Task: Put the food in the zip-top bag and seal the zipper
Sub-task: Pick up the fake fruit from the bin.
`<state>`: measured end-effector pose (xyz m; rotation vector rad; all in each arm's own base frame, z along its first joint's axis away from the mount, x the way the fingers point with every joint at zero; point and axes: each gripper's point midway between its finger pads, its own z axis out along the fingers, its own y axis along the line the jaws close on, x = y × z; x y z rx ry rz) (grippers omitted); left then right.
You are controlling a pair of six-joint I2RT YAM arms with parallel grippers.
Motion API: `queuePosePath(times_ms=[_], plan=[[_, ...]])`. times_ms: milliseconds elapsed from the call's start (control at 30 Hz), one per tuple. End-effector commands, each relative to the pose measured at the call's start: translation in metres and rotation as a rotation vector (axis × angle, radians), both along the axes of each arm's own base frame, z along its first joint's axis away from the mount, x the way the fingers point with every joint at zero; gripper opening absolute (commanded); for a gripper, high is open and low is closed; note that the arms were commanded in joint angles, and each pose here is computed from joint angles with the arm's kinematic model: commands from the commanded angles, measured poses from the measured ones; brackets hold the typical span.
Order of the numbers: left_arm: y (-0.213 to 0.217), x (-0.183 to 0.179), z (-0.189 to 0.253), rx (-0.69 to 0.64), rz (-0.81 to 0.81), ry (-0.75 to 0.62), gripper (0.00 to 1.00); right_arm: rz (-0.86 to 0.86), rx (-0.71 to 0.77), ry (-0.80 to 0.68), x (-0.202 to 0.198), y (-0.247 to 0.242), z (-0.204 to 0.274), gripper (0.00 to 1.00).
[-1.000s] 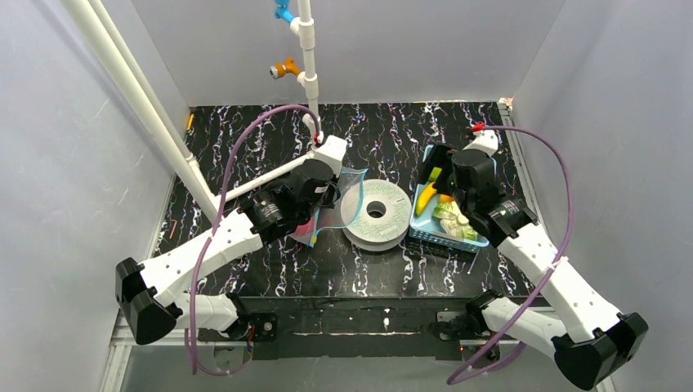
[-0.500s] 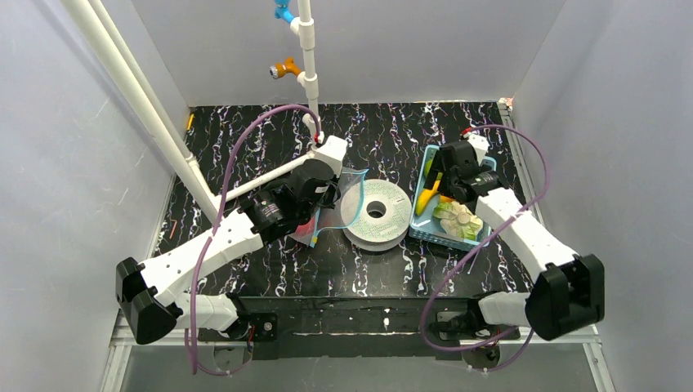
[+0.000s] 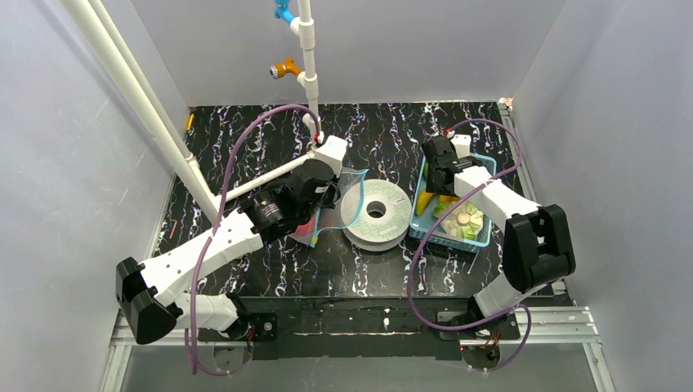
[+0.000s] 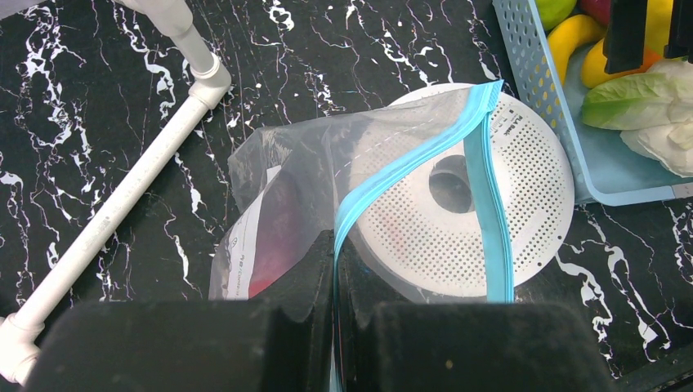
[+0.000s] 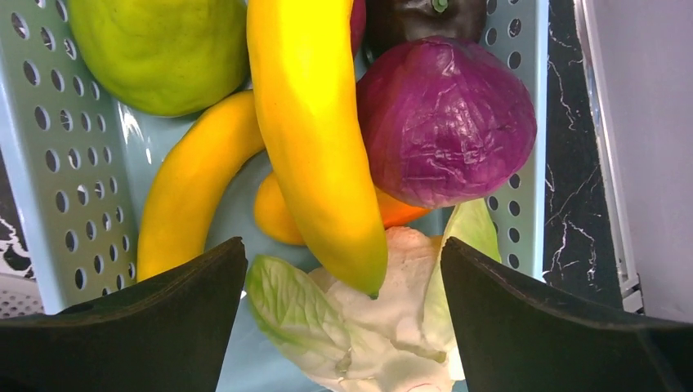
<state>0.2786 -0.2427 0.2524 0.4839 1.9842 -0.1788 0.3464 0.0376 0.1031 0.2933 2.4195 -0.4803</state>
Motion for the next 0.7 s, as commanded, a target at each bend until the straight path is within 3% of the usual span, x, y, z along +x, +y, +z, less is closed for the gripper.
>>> queuePosePath(times_ms=[0, 200, 500, 667], plan=[[0.001, 0.0, 0.005, -0.008, 0.011, -0.006, 0.0, -0.001, -0.06, -0.057, 0.015, -0.007, 0.015, 0.89], [0.0, 0.0, 0.003, -0.008, 0.007, 0.0, 0.0, 0.027, -0.06, -0.047, 0.02, -0.004, 0.007, 0.75], [-0.001, 0.0, 0.002, -0.005, 0.007, 0.004, 0.0, 0.028, -0.102, -0.031, 0.023, -0.006, 0.0, 0.66], [-0.004, -0.001, 0.0, -0.009, -0.003, 0.019, 0.0, 0.027, -0.142, -0.056, 0.028, -0.006, 0.013, 0.52]])
